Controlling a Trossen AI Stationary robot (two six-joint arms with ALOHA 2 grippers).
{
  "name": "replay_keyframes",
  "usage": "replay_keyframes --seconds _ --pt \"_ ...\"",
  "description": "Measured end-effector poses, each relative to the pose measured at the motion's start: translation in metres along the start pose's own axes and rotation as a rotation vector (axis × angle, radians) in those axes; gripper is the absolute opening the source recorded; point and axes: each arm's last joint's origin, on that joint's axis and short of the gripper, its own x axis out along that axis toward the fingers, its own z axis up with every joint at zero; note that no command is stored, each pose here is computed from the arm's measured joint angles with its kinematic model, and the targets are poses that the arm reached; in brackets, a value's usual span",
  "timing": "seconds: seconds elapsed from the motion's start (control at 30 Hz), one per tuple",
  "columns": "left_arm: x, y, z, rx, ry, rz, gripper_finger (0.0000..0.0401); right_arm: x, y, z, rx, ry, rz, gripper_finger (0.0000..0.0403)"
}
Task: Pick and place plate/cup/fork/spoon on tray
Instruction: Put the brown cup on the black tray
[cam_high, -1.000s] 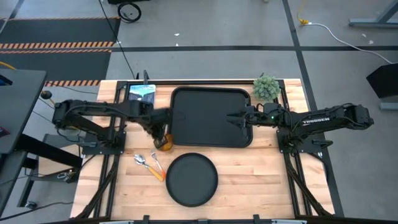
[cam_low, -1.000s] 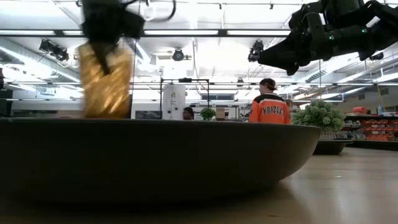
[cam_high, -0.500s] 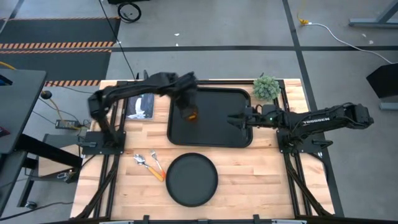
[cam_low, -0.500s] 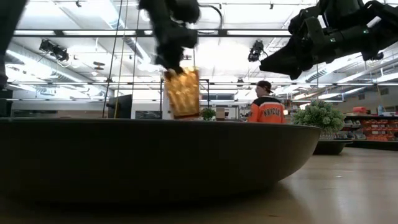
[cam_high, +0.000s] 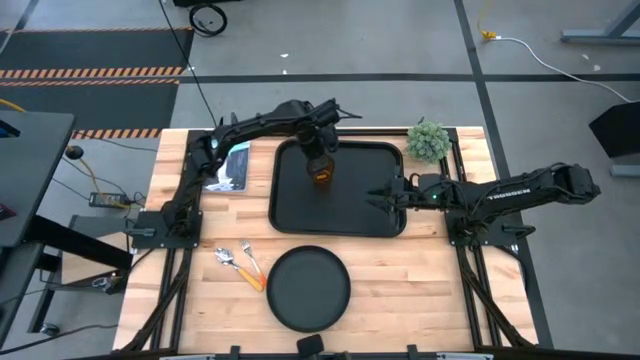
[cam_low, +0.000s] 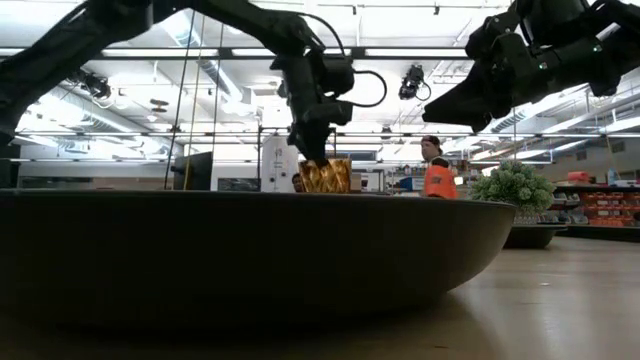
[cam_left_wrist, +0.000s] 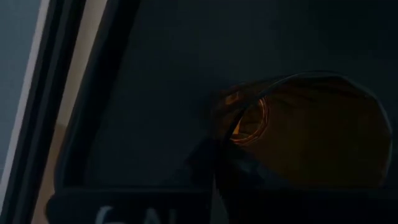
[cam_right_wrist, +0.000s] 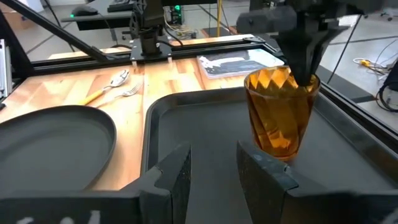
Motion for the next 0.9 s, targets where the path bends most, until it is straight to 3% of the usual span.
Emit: replay_keyframes --seconds 0.2,0.43,0.6,0.9 --pt "0.005 -0.004 0.003 0.031 -0.008 0.006 0.0040 0.000 0.000 0.000 0.000 0.000 0.000 0.0134" --pt "0.003 -0.011 0.007 0.070 -0.038 0.016 0.0116 0.000 0.000 0.001 0.001 -0.008 0.000 0.0134" --pt "-0.019 -0.011 0.011 0.089 -0.040 0.019 0.0161 0.000 0.000 0.001 0.001 -0.009 0.000 0.0134" --pt "-0.052 -0.015 -0.005 0.094 0.140 -0.018 0.0169 0.000 0.001 0.001 0.001 -0.010 0.004 0.0134"
